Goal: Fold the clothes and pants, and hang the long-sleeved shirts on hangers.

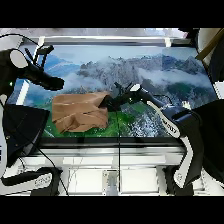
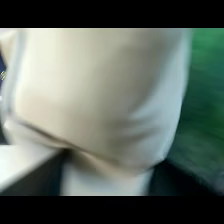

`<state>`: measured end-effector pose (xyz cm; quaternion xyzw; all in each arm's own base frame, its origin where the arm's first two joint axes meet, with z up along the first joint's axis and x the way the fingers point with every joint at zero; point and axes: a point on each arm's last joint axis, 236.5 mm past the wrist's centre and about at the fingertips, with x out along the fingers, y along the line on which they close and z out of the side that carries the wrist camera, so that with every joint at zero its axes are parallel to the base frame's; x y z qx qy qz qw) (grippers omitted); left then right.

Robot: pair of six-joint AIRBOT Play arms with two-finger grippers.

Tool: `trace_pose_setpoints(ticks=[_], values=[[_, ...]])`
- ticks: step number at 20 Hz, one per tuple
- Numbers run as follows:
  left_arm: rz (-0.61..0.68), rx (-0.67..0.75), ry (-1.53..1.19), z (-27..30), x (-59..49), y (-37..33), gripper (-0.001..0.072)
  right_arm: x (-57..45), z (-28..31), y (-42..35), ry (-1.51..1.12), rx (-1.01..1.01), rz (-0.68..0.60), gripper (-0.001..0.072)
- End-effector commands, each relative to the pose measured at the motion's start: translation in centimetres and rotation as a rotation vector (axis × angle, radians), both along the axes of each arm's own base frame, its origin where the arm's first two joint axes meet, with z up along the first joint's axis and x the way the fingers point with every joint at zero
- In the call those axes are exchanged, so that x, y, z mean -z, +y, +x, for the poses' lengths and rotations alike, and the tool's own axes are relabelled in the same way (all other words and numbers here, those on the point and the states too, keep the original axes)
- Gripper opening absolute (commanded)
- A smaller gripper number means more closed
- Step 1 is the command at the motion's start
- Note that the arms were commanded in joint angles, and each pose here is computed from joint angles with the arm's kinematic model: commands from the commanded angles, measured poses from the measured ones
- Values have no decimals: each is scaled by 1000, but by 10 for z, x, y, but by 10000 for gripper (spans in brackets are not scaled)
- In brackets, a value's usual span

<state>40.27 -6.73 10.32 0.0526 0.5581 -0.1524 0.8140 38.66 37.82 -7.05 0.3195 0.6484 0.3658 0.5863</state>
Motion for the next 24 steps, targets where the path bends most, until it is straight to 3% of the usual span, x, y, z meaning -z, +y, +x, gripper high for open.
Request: trace_pose_setpoints(ticks=[1,5,11,16,24], values=[[0,-1,0,0,0,0,13,-15,16,15,-89,16,33,37],[1,-1,0,0,0,0,12,-43,42,-9,-156,11,37,22],[1,0,-1,0,0,0,12,-109,61,-176,-163,29,-176,21],[-4,-8,-45,10,-4,0,12,-192,45,-358,-150,336,-336,21],[-25,-55,-71,18,-7,0,12,-273,-80,-603,13,1079,-648,19]])
